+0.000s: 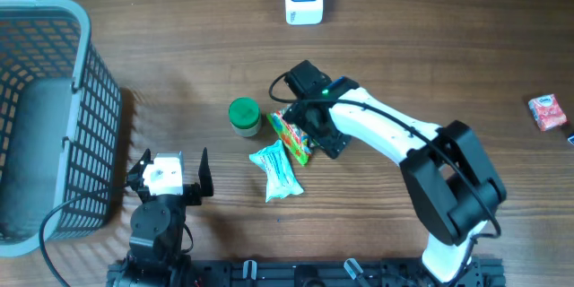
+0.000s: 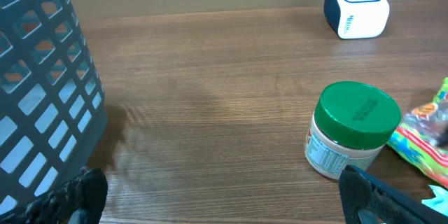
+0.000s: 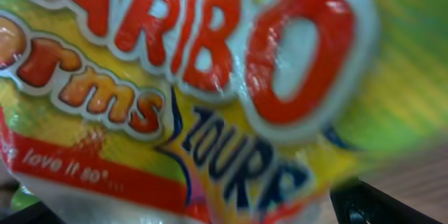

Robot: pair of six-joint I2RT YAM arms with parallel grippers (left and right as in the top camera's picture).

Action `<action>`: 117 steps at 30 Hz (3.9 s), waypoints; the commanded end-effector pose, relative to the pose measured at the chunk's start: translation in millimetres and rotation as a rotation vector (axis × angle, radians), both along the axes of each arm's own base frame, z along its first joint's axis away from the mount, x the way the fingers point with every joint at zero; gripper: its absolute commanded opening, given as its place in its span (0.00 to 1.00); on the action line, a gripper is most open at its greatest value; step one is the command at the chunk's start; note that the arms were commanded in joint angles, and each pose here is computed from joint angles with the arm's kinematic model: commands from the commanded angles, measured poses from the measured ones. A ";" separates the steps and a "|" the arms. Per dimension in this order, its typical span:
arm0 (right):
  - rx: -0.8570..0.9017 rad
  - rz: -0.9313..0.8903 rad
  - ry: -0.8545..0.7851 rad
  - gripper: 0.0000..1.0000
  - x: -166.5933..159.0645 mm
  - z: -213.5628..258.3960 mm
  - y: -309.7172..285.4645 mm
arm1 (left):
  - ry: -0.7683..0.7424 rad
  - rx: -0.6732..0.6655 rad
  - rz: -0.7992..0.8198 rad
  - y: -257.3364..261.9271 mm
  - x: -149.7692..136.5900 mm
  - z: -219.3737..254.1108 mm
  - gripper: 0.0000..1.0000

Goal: Scan the item barcode
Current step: 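Lift the Haribo bag and hold it under the scanner, then carry the Haribo bag to the right edge and release it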

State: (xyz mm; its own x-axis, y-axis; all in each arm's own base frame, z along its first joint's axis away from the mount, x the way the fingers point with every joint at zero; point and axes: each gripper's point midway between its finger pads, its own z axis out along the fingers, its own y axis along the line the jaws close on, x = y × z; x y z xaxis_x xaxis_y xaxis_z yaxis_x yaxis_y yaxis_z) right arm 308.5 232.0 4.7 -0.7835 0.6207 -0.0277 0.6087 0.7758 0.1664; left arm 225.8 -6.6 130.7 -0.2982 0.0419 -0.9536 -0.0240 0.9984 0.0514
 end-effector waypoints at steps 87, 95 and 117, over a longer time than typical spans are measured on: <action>-0.536 0.585 -0.875 0.04 315.1 152.1 -27.7 | -0.008 -0.009 0.004 -0.1 0.0 1.1 1.00; -0.491 0.506 -0.758 0.05 301.9 142.5 -59.1 | -0.008 -0.009 0.004 -0.1 0.0 1.1 1.00; -0.290 -0.214 -0.359 1.00 162.5 110.5 -523.0 | -0.008 -0.009 0.004 -0.1 0.0 1.1 1.00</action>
